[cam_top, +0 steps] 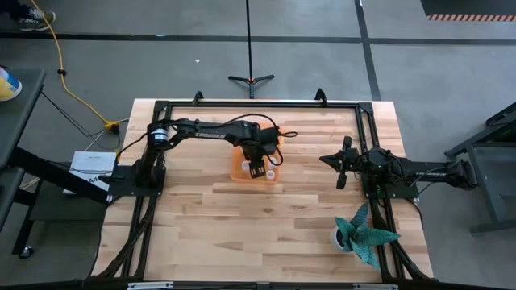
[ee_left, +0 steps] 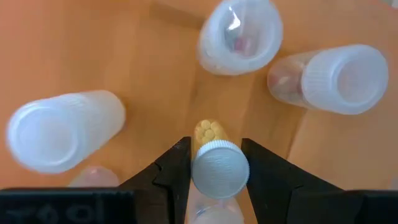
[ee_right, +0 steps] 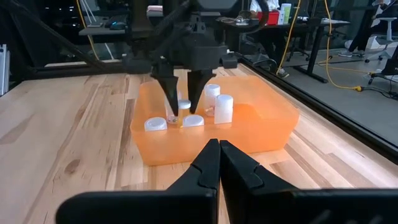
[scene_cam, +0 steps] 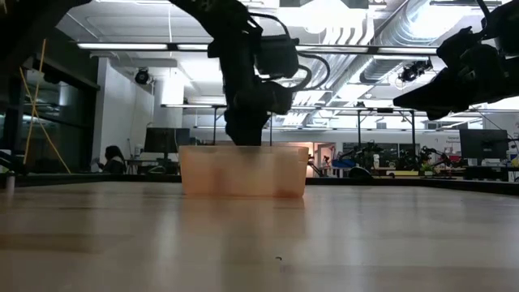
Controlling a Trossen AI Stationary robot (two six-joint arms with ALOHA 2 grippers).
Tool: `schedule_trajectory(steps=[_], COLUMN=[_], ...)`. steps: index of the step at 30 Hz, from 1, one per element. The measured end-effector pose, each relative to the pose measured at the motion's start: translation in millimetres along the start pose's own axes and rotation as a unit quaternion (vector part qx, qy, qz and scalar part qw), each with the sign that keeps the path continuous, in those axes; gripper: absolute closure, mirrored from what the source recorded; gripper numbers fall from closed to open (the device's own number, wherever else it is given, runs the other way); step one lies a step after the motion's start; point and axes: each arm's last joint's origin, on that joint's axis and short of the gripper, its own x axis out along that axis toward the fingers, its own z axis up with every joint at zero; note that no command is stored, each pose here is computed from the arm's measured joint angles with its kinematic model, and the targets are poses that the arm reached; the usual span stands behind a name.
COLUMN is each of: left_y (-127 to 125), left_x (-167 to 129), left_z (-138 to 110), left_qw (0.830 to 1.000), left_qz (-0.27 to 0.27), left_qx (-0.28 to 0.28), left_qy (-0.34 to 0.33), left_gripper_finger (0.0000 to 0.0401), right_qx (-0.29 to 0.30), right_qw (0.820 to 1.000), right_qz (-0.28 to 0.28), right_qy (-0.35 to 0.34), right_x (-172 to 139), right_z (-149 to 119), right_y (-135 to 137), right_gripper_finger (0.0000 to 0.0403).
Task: Pick and place pill bottles into a basket
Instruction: Put the yellow medicine bottle into the yellow bin, then return to Home Position
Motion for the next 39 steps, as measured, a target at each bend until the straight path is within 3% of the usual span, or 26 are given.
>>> schedule_trajectory(steps=[14, 22, 26, 29, 32, 39], left_y=[-0.1, -2.2, -3.7, -15.3, -29.2, -49.4], left_x=[0.6, -23.9, -37.0, -48.8, -58.8, -71.9], left_z=[5.1, 17.2, 26.4, 40.5, 43.5, 23.6], left_qw=[1.000, 0.999, 0.997, 0.980, 0.964, 0.936], left_qz=[-0.001, 0.000, -0.003, -0.048, -0.064, -0.063], left_qx=[0.012, 0.036, 0.047, 0.094, 0.136, 0.165], left_qy=[-0.009, -0.020, -0.062, -0.171, -0.219, -0.304], left_gripper_finger=[0.0205, 0.0169, 0.0165, 0.0171, 0.0192, 0.0256], right_qx=[0.000, 0.000, 0.000, 0.000, 0.000, 0.003], right_qw=[1.000, 1.000, 1.000, 1.000, 1.000, 1.000], right_qz=[0.000, 0.000, 0.000, 0.000, 0.000, 0.000], right_qy=[0.000, 0.000, 0.000, 0.000, 0.000, 0.007], right_x=[0.0, 0.0, 0.0, 0.0, 0.0, 0.8], right_z=[0.0, 0.0, 0.0, 0.1, 0.0, -1.1], right_y=[0.0, 0.0, 0.0, 0.0, 0.1, 0.1], right_gripper_finger=[0.0402, 0.0402, 0.0402, 0.0402, 0.0402, 0.0402])
